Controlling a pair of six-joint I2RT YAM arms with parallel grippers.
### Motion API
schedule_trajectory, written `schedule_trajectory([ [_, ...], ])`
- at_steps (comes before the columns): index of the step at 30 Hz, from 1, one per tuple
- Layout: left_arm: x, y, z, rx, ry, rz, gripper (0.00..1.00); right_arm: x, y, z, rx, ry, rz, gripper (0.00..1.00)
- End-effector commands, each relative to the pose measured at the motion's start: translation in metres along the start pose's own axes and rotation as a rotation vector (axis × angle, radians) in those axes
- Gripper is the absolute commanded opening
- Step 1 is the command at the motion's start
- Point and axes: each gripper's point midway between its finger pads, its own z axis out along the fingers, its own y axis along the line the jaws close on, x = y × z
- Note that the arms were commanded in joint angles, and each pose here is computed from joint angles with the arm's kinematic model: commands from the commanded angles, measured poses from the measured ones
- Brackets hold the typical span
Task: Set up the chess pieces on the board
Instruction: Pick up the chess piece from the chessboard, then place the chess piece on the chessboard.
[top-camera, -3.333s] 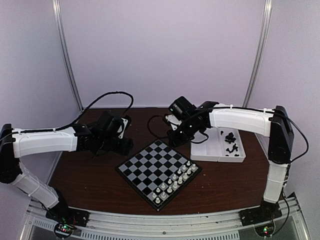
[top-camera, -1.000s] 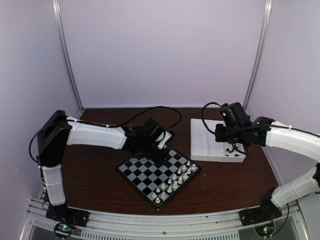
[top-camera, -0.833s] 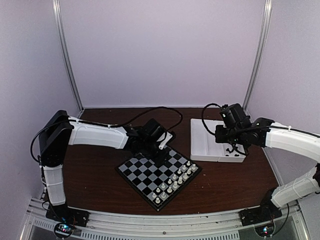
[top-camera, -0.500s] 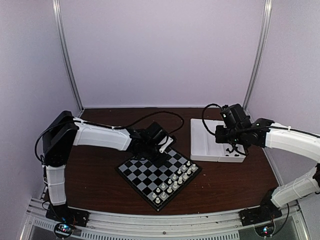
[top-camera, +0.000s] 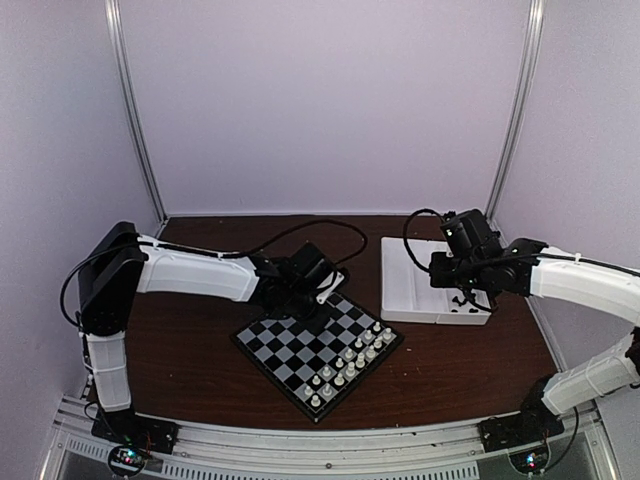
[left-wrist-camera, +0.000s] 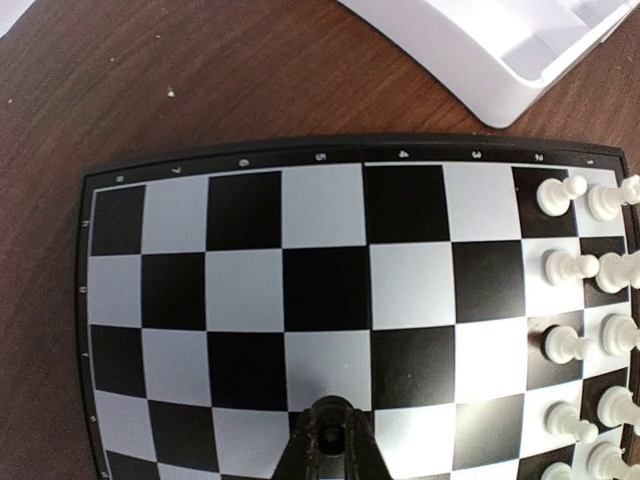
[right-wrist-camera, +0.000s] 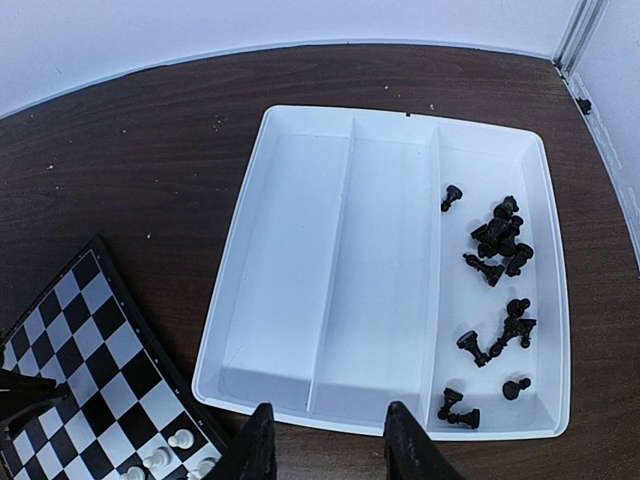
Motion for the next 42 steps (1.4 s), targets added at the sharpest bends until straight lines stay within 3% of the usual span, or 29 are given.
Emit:
schedule_trajectory([
  [1,-0.017,0.014,-0.03,-0.069,-0.076,-0.014,0.05,-0.001,-0.002,0.001,0.0,-0.008,0.018,0.37],
  [27,0.075,0.049,-0.062,-0.184,0.059,-0.128,0.02,0.002,0.003,0.006,-0.016,0.009,0.013,0.37],
  [42,0.088,0.062,-0.058,-0.205,0.064,-0.152,0.02,-0.003,0.003,0.004,-0.011,0.004,0.004,0.37],
])
